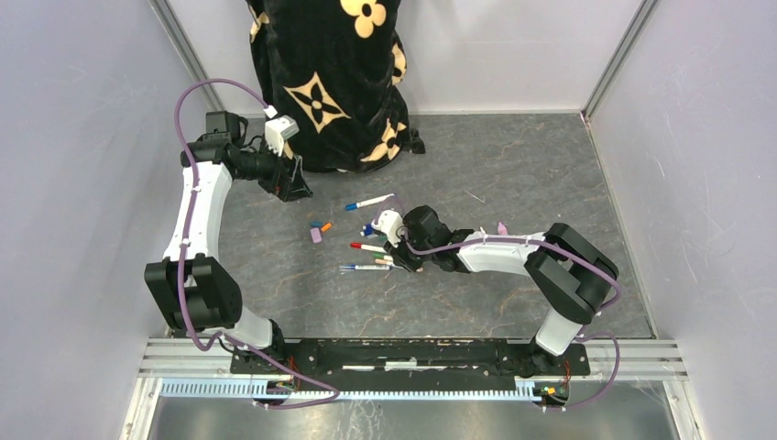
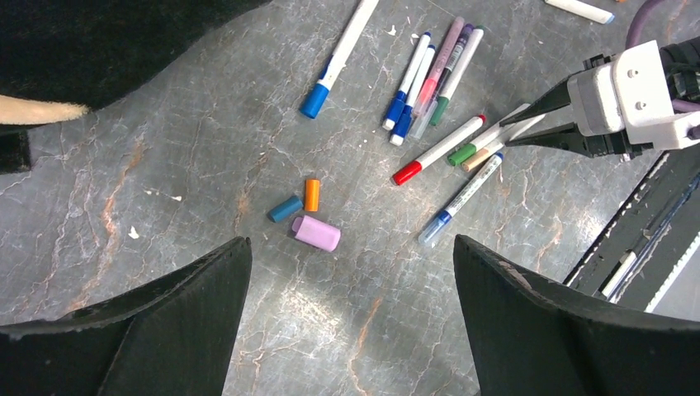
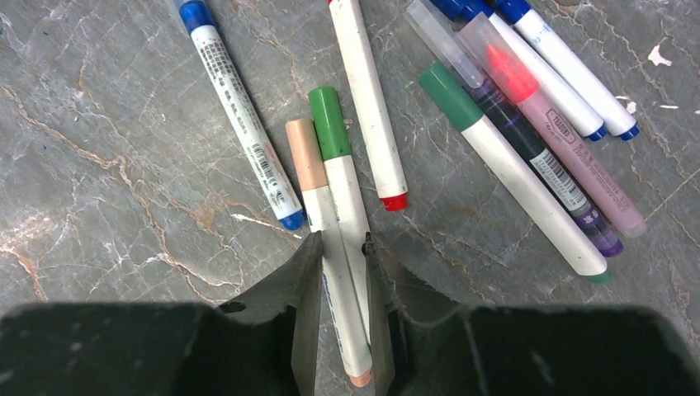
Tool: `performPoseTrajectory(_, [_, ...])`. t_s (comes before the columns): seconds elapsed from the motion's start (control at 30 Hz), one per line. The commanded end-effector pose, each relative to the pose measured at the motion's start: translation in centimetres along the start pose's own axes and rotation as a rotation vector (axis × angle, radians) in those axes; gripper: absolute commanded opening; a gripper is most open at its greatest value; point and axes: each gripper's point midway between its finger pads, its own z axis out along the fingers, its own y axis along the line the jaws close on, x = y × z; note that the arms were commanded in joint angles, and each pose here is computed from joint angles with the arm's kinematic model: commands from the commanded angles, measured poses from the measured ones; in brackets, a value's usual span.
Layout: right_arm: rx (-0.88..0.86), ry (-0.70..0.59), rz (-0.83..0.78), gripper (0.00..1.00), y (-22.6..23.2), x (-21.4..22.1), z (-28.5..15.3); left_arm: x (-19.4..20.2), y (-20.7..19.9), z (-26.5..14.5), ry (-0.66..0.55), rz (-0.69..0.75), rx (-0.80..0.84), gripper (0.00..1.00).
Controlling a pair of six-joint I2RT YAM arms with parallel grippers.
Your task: Open the pen caps
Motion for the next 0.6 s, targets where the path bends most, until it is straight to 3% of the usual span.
performPoseTrajectory(0.0, [0.017, 0.051, 0.012, 0.31, -0.8, 1.7, -0.5, -0.7, -1.0, -0.1, -0.026, 0.042, 0.052, 0.96])
performPoseTrajectory(0.27, [-0.021, -0.027, 0.053, 0.2, -2.2, -1.4, -1.1, -0.8, -1.6, -0.5, -0.025, 0.054, 0.075, 0.97])
performPoseTrajectory(0.57, [-0.068, 0.026, 0.076, 0.22, -1.7, 0.9, -1.0, -0.8, -1.9, -0.5, -0.025, 0.061, 0.096, 0.97])
